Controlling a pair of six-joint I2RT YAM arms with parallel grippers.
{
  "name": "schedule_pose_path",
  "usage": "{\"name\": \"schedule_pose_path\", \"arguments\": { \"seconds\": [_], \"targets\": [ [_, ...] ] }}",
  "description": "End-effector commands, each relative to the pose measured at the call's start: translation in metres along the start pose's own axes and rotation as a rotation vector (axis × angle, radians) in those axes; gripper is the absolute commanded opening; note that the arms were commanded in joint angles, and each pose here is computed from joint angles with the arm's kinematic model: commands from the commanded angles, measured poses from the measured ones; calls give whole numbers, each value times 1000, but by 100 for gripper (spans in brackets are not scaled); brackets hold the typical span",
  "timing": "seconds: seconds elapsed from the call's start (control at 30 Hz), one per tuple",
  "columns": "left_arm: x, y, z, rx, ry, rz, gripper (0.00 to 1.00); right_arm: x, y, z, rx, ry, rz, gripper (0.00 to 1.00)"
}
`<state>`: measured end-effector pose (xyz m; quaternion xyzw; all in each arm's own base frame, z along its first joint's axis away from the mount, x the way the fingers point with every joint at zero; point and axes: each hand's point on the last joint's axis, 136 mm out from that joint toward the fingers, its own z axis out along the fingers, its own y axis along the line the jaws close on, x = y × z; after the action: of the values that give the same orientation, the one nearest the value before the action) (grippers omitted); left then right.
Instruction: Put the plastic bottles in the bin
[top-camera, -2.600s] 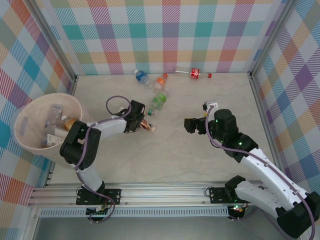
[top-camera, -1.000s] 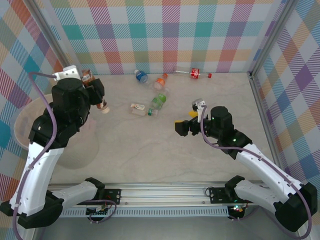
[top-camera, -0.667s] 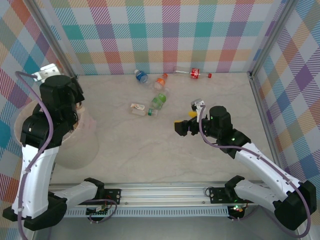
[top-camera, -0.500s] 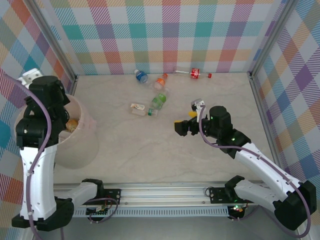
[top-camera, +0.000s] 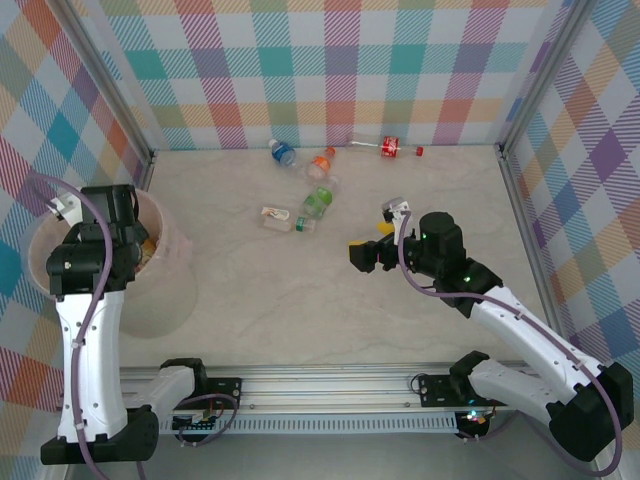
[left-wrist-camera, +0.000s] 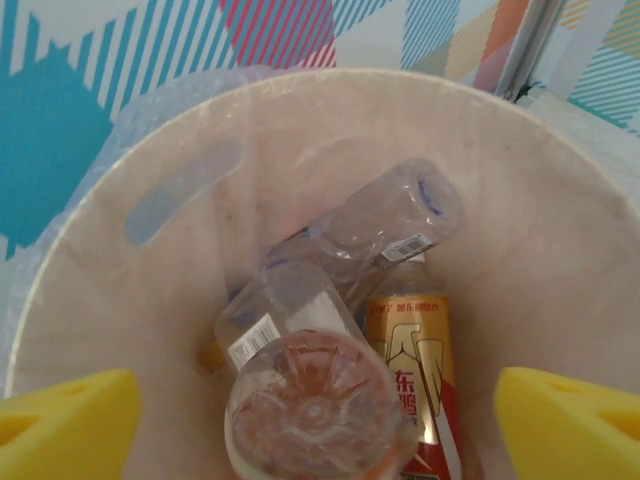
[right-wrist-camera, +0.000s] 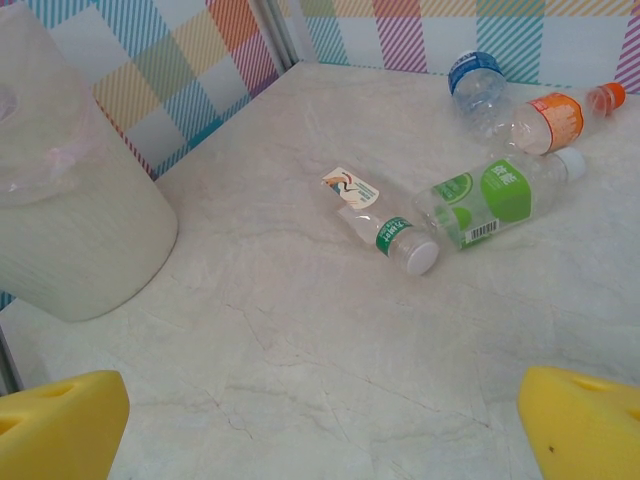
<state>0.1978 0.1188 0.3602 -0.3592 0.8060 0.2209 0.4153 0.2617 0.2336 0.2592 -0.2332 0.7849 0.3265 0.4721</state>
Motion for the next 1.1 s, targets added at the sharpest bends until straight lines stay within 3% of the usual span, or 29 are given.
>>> {"name": "schedule_pose_path", "arguments": {
  "seconds": [0.0,0.43,0.7,0.93,1.07],
  "targets": [
    [-1,13,-11,0,-16,-76,97,-9,6,-2,-19,-46,-25,100],
    [8,-29,-7,184,78,-103,100,-6,1,-1,4,-38,-21,100],
    [18,-108,-35,606,286,-280,100,-6,-8,3,45,-42,31,100],
    [3,-114,-49,663,247,-295,100,-7,-27,1,157,-62,100,100],
    [-1,-134,-70,771,259,-274,100,-7,-32,0,180,-71,111,100]
  ]
}}
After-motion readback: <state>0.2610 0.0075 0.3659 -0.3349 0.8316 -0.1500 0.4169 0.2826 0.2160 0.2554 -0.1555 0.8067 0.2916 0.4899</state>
